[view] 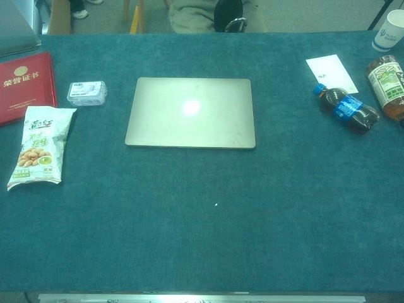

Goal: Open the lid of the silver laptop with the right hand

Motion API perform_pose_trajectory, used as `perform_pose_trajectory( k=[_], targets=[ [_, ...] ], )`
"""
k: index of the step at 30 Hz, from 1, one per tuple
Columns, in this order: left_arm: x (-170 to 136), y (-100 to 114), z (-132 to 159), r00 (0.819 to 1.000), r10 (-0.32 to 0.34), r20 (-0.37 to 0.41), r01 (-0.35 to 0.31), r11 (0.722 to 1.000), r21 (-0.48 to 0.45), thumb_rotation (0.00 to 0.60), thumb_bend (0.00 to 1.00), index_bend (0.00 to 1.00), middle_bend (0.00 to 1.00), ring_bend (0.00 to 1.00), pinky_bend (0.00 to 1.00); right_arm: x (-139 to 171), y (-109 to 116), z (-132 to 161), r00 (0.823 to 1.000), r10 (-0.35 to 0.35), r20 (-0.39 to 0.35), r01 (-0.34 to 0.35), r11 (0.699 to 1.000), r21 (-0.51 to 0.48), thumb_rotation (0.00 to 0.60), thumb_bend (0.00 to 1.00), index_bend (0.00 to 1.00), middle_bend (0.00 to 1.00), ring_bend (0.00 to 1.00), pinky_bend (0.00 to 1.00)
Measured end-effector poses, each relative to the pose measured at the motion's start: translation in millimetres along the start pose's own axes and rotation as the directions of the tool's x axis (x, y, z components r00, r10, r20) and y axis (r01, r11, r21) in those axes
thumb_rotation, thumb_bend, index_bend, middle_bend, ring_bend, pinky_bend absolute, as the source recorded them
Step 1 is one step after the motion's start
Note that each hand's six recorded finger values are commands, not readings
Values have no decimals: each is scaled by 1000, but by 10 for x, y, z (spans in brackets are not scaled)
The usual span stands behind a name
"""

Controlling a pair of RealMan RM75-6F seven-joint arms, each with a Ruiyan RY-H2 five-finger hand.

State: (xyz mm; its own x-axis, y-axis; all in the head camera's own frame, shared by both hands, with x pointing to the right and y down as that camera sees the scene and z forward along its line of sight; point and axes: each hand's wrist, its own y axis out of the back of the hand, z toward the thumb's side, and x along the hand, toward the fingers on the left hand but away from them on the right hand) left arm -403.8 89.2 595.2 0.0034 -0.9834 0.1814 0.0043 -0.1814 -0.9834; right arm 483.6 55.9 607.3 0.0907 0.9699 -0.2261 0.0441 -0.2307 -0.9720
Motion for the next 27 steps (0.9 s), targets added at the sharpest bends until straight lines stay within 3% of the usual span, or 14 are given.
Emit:
perform_pose_trajectory(
  k=[9, 15, 21, 27],
  targets=[
    [23, -26, 6, 1000, -24, 9, 24, 1000, -4, 600, 416, 327, 300, 229, 250, -141, -43, 282, 997, 22, -75, -27, 997, -68, 600, 242, 202, 282, 186, 331],
    [42, -3, 32, 999, -22, 30, 22, 1000, -1, 600, 417, 326, 300, 229, 250, -355, -123, 660, 982, 59, -179, -80, 991, -109, 600, 28, 203, 269, 186, 331],
    [58, 33, 41, 999, -21, 33, 21, 1000, 4, 600, 416, 326, 300, 229, 250, -562, -278, 1098, 940, 142, -310, -185, 976, -112, 600, 0, 203, 258, 189, 332],
    [95, 83, 33, 999, -14, 29, 14, 1000, 8, 600, 417, 326, 300, 229, 250, -752, -414, 1603, 879, 190, -437, -258, 961, -100, 600, 0, 193, 249, 192, 327]
  ],
)
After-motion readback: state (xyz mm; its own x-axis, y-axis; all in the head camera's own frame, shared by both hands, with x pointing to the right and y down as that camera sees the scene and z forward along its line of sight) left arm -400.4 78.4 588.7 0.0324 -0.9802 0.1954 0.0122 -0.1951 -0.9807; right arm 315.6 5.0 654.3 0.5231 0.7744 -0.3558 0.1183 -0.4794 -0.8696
